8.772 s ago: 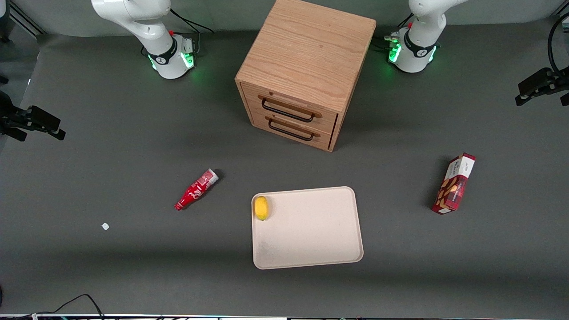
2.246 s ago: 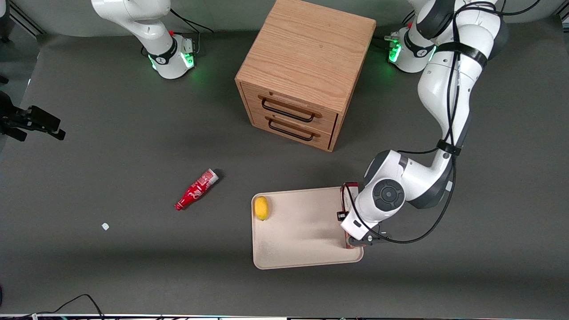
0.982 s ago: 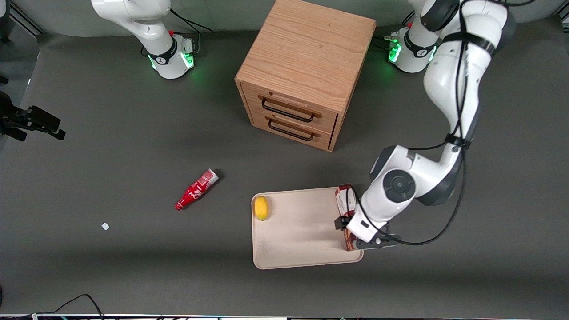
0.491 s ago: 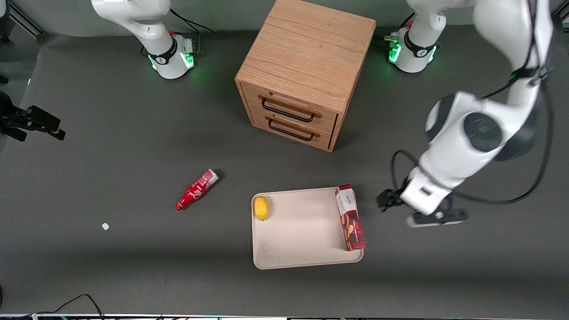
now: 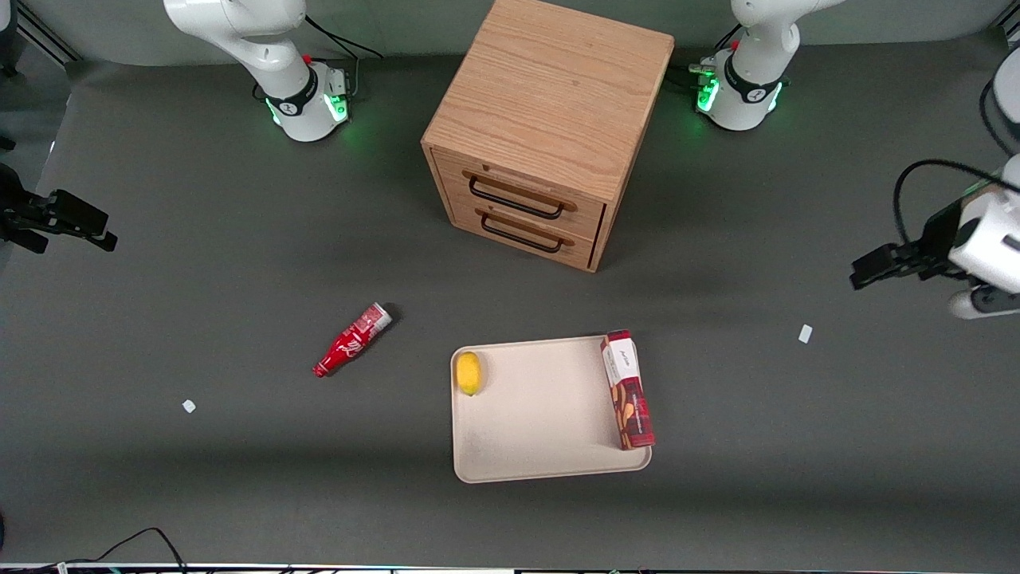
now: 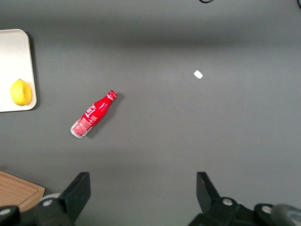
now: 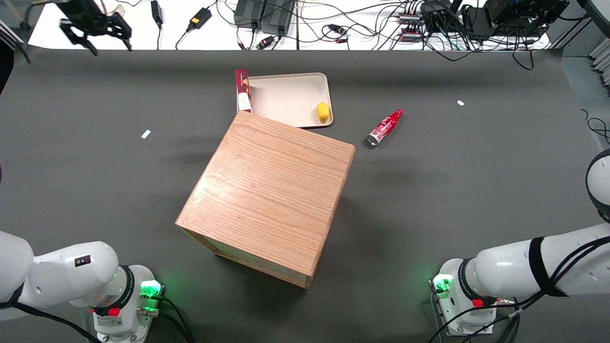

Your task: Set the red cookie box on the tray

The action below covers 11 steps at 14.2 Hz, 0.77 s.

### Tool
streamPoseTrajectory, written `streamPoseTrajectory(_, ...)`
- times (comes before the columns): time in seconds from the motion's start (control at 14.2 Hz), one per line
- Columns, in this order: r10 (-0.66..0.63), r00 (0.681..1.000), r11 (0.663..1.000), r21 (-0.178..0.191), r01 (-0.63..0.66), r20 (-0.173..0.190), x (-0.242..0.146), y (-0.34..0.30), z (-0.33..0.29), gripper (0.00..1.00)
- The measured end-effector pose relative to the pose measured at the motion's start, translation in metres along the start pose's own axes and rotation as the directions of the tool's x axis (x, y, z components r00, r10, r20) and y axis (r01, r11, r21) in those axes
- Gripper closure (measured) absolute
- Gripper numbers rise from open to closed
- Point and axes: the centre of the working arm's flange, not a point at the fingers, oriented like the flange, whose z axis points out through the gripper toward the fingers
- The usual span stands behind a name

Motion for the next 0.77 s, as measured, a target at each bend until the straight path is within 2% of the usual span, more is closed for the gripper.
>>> streamPoseTrajectory(0.14, 0.02, 1.0, 1.0, 0.019, -0.02, 0.001, -0.016, -0.007, -0.023, 0.0)
streamPoseTrajectory(0.42, 0.035, 0.999, 0.998, 0.048, -0.034, -0.023, -0.043, -0.013, -0.06, 0.0)
streamPoseTrajectory(0.77, 0.056, 0.998, 0.997, 0.045, -0.055, -0.028, -0.049, -0.012, -0.065, 0.0)
